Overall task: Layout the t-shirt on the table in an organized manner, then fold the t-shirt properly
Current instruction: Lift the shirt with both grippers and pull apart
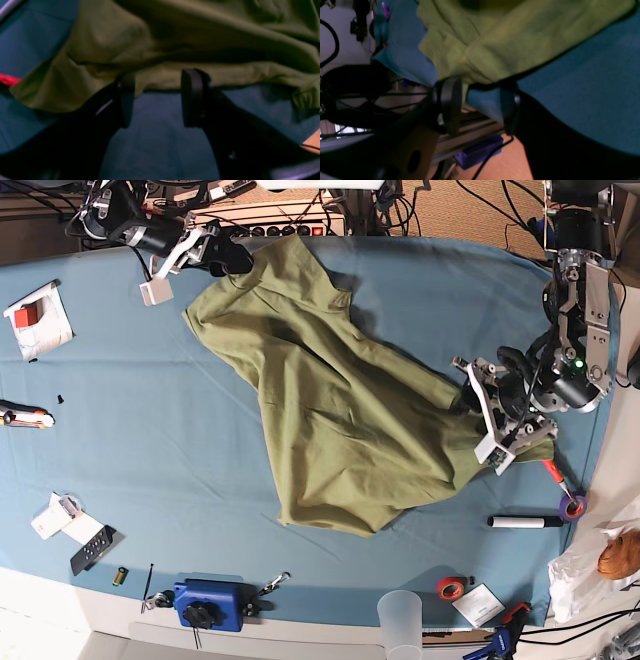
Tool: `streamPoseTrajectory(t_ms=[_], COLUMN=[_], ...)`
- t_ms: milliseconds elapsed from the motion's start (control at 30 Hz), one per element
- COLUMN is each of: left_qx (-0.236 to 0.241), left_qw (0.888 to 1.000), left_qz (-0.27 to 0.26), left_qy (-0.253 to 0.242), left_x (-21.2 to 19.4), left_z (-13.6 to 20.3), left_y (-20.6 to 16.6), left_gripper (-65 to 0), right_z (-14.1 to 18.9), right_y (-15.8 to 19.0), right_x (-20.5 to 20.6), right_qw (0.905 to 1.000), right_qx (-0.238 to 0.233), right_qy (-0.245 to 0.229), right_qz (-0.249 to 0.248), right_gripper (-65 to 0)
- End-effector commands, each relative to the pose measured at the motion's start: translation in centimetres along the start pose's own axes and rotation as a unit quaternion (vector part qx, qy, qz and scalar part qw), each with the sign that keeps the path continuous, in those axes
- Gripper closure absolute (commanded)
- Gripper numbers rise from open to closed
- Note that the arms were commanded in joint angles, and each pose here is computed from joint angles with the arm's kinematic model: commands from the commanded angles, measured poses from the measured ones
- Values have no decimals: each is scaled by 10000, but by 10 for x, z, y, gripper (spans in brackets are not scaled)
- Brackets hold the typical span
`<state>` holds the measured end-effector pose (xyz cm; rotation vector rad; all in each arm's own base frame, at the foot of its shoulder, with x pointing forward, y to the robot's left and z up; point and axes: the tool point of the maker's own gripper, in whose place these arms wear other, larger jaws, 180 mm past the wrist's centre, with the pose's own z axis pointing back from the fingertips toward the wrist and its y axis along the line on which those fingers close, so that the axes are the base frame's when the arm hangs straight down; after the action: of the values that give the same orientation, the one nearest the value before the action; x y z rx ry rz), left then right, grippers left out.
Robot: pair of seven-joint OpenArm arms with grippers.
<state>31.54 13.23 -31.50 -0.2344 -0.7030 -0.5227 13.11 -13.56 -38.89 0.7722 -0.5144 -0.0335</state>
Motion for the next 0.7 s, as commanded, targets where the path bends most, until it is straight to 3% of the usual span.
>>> streamPoseTrajectory(t_ms=[0, 133, 333, 533, 667], left_qx=[50, 34, 35, 35, 34], left_qw=[9998, 9998, 9998, 9998, 9998], left_qz=[-68, -52, -52, -52, -52], left_qy=[-204, -190, -195, -199, -195], left_x=[12, 9, 9, 9, 9], left_z=[5, 5, 5, 5, 5], left_y=[3, 2, 2, 2, 2], left_gripper=[-301, -301, -301, -301, -301], right_z=[2, 2, 2, -2, -2], right_y=[-2, -1, 16, 15, 25], right_x=[0, 3, 10, 12, 18], right_qw=[10000, 10000, 9987, 9987, 9965], right_qx=[-74, -51, 408, 346, 606], right_qy=[19, -54, -287, -362, -557], right_qz=[59, 55, -55, -72, -156], right_gripper=[-266, -266, -266, -266, -266])
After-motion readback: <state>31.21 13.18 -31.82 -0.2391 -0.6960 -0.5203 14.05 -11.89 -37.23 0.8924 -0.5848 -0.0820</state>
